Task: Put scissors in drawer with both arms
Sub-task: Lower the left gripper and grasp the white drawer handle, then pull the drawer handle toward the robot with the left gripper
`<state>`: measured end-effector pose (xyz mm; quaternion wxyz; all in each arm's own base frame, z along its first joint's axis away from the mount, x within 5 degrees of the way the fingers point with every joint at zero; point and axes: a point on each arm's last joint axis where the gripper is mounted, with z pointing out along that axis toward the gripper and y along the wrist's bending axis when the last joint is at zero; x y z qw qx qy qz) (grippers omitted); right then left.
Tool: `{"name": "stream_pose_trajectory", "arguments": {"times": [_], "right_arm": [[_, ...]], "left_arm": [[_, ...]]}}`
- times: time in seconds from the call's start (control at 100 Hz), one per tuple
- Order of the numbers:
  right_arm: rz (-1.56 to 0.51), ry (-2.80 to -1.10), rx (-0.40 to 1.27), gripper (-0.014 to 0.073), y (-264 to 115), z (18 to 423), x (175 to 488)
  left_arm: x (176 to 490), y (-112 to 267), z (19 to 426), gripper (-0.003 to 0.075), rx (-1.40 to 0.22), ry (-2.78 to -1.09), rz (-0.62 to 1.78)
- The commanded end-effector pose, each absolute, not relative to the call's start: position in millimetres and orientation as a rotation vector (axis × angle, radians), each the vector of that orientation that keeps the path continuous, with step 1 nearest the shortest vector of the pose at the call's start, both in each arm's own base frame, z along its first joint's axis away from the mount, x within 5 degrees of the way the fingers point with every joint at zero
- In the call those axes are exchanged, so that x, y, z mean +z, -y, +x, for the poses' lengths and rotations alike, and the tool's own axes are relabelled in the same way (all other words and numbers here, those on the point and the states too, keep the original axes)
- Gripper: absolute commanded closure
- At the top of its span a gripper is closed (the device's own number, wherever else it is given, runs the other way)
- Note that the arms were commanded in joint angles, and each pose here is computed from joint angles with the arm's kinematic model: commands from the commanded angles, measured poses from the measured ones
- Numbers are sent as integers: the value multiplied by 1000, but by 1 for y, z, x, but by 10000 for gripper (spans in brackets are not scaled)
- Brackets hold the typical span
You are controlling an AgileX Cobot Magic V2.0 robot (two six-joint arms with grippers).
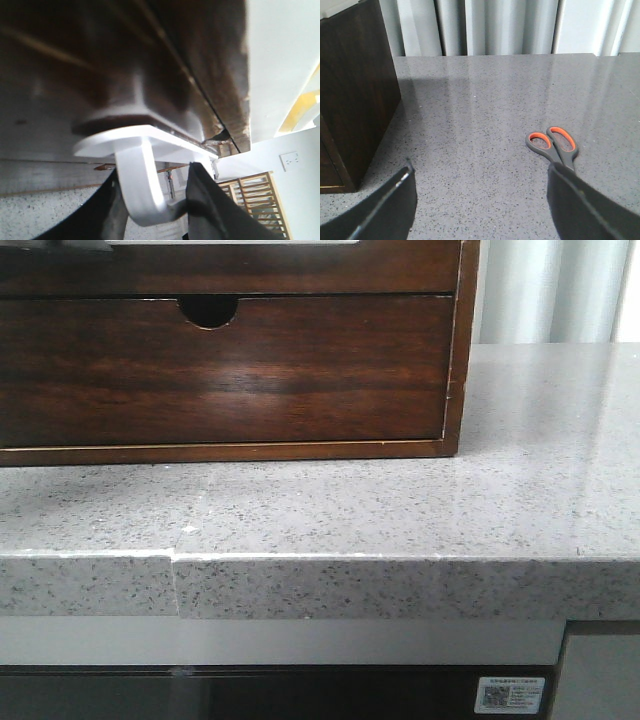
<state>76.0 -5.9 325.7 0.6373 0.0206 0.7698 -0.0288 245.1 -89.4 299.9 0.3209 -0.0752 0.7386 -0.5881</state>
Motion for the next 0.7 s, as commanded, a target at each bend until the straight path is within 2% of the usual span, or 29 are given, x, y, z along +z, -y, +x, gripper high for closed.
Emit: {"name": "stream_pose_trajectory", "arguments": {"times": [0.0,0.37,0.69], "right_arm": [[40,-1667,-79,105,6,78,343],[40,-1669,-79,105,6,78,343],[41,-1672,-79,105,6,78,342]], "left_arm": [[318,90,242,645,-1577,-1843,-111],[322,96,221,723,-1677,-1843,63],[316,93,167,733,-1634,-1834,129]]}}
